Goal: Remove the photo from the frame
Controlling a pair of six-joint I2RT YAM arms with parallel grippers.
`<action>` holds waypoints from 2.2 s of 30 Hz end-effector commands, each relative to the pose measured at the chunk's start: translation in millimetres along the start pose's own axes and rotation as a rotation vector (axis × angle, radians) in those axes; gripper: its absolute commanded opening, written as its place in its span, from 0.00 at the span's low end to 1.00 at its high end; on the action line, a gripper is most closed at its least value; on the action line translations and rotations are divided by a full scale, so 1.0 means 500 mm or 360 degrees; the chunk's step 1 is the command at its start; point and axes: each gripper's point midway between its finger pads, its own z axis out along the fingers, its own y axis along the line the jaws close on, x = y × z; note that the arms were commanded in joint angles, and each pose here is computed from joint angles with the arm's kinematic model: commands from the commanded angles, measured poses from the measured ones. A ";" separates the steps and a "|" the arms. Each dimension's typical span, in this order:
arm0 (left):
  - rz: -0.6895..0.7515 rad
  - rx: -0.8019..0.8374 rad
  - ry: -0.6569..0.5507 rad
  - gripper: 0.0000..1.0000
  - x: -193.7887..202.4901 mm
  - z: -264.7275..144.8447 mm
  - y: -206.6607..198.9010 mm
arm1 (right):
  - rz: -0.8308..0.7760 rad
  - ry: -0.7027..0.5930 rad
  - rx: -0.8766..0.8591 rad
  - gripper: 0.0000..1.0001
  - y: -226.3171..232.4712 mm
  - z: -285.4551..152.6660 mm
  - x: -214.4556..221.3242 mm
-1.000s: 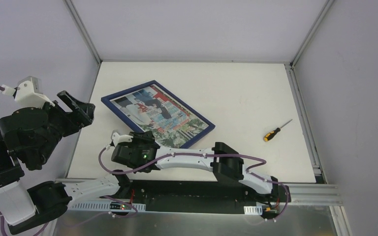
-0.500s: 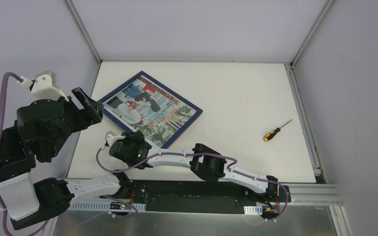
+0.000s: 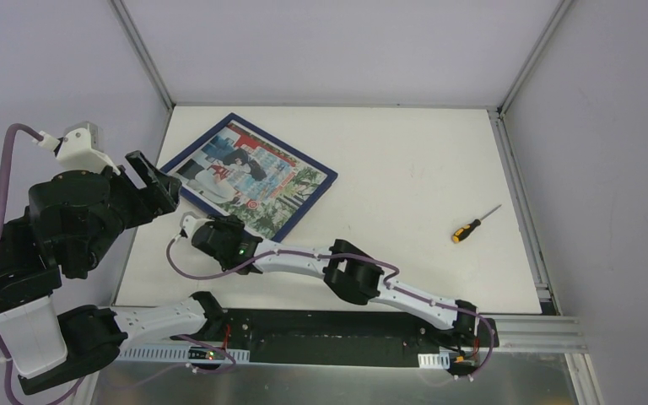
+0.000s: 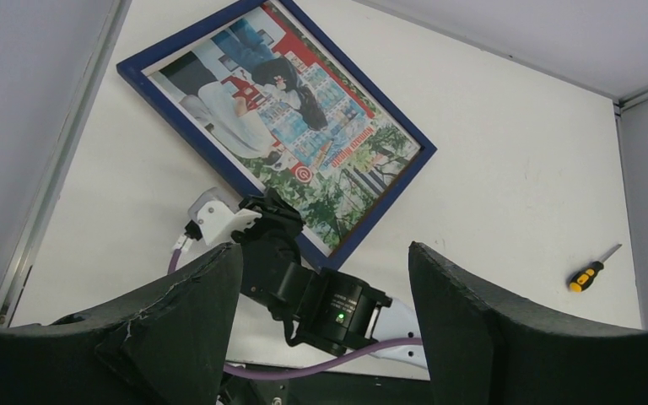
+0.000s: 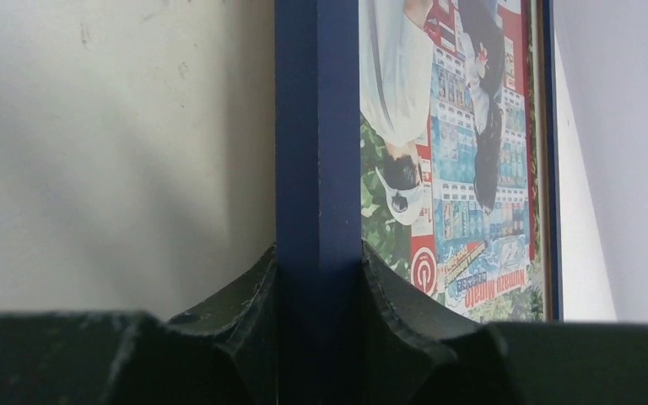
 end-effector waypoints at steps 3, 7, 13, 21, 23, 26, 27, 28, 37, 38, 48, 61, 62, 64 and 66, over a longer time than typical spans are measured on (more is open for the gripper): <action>0.0022 -0.0029 0.0056 0.74 0.016 0.007 -0.003 | 0.0401 -0.0336 -0.0113 0.36 0.003 -0.028 -0.149; 0.0012 -0.0015 0.0058 0.74 0.013 0.006 -0.008 | 0.0525 -0.0291 -0.0199 0.96 -0.012 -0.056 -0.167; 0.0010 -0.0021 0.0053 0.75 0.011 0.007 -0.009 | 0.0818 -0.0168 -0.0382 0.99 -0.072 -0.169 -0.176; 0.0098 -0.0009 0.0151 0.78 0.071 0.043 -0.029 | 0.1020 0.0265 -0.0391 0.99 -0.136 -0.341 0.041; 0.0110 -0.0024 0.0213 0.79 0.103 0.063 -0.042 | 0.1110 0.0398 -0.0363 0.99 -0.159 -0.388 0.117; 0.0093 -0.0036 0.0334 0.80 0.175 0.110 -0.078 | 0.1325 0.0644 -0.0353 0.99 -0.177 -0.454 0.240; 0.0068 -0.0028 0.0358 0.81 0.194 0.124 -0.092 | 0.1408 0.0694 -0.0359 0.99 -0.189 -0.481 0.271; 0.0048 -0.0029 0.0386 0.82 0.220 0.144 -0.106 | 0.1472 0.0751 -0.0367 0.99 -0.191 -0.503 0.303; -0.0412 -0.0351 0.0818 0.89 0.425 0.360 -0.135 | 0.1637 0.1027 -0.0166 0.99 -0.261 -0.632 0.503; -0.0450 -0.0419 0.0837 0.89 0.434 0.376 -0.124 | 0.1650 0.1019 -0.0164 0.99 -0.270 -0.638 0.510; -0.1028 -0.0786 0.0844 0.84 0.491 0.482 0.036 | 0.1783 0.0935 -0.0137 0.99 -0.351 -0.688 0.555; -0.1141 -0.1071 0.0987 0.86 0.567 0.508 0.181 | 0.1867 0.0895 -0.0094 0.99 -0.374 -0.681 0.565; -0.1144 -0.1076 0.0991 0.87 0.571 0.508 0.187 | 0.1871 0.0893 -0.0093 0.99 -0.374 -0.680 0.566; -0.1130 -0.1068 0.1021 0.87 0.588 0.512 0.196 | 0.1877 0.0887 -0.0097 0.99 -0.372 -0.678 0.565; -0.1126 -0.1068 0.1047 0.86 0.603 0.518 0.207 | 0.1879 0.0894 -0.0092 0.99 -0.373 -0.676 0.566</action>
